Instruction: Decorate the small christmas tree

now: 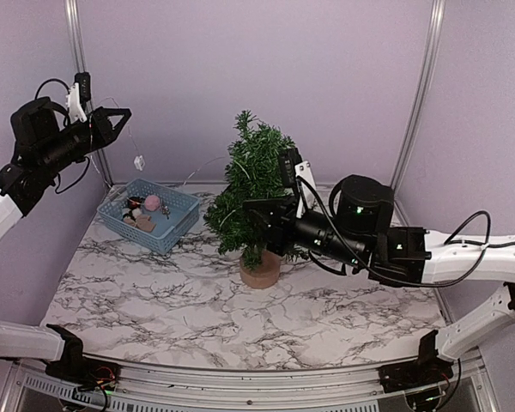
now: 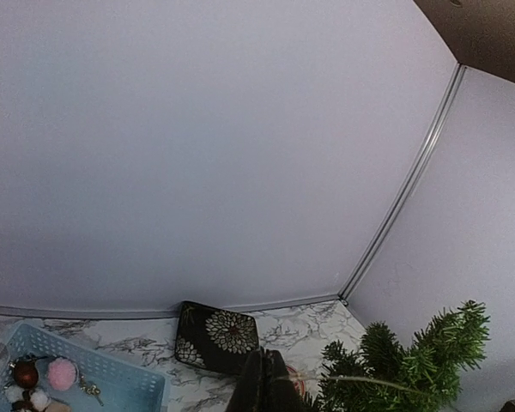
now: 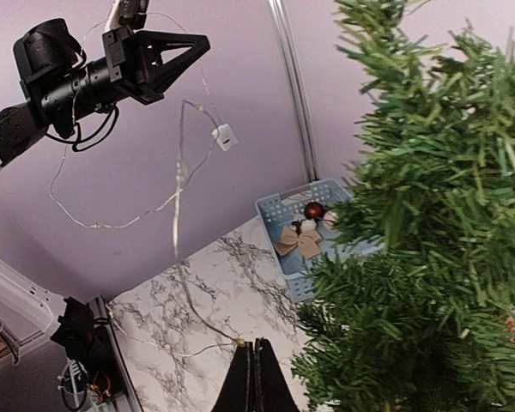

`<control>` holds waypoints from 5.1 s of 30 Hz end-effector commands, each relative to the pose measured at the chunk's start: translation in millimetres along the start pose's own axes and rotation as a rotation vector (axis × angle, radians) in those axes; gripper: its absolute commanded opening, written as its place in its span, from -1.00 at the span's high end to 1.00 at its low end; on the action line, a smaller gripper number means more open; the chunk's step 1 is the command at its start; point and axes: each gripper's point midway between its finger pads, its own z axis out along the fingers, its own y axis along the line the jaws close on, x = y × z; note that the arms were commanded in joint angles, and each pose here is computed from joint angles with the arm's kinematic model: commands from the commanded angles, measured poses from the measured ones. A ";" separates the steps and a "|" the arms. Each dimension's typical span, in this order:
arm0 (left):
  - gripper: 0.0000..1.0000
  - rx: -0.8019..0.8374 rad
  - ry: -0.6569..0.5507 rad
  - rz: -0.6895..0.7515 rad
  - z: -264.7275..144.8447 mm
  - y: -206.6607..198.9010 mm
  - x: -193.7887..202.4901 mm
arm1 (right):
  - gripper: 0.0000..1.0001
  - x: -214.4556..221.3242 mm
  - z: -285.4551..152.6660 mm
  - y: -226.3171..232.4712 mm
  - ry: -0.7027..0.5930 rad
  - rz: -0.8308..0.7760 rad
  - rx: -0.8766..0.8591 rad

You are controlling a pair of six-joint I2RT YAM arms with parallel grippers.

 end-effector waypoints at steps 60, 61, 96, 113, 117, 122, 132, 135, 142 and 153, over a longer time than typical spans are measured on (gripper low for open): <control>1.00 -0.594 -0.079 -0.086 82.4 139.2 5.2 | 1.00 -49.4 -42.4 -147.2 0.162 0.280 -0.058; 1.00 -0.593 -0.081 -0.084 80.6 138.8 5.9 | 1.00 -47.4 -43.2 -147.2 0.163 0.287 -0.058; 1.00 -0.567 -0.068 -0.026 64.1 137.5 19.2 | 1.00 -14.4 -33.8 -166.4 0.298 0.287 -0.040; 1.00 -0.575 -0.056 -0.005 33.9 140.8 39.8 | 1.00 1.4 -5.9 -147.2 0.324 0.322 -0.062; 1.00 -0.592 -0.038 0.009 23.5 143.7 49.1 | 1.00 0.8 -4.0 -151.4 0.315 0.326 -0.042; 1.00 -0.545 -0.002 0.042 21.9 136.8 56.5 | 0.90 -2.8 -3.5 -151.8 0.304 0.322 -0.039; 1.00 -0.434 0.055 0.062 19.4 120.0 74.3 | 0.27 -18.6 -21.9 -149.1 0.272 0.241 -0.005; 1.00 -0.412 0.066 0.071 20.0 116.5 77.2 | 0.09 -23.4 -29.7 -147.1 0.255 0.220 -0.006; 1.00 -0.381 0.066 0.094 14.6 110.6 78.6 | 0.12 -32.0 -42.4 -134.1 0.226 0.147 -0.050; 1.00 -0.367 0.123 0.171 -15.6 107.2 104.2 | 0.35 -37.8 -36.5 -98.2 0.206 0.078 -0.171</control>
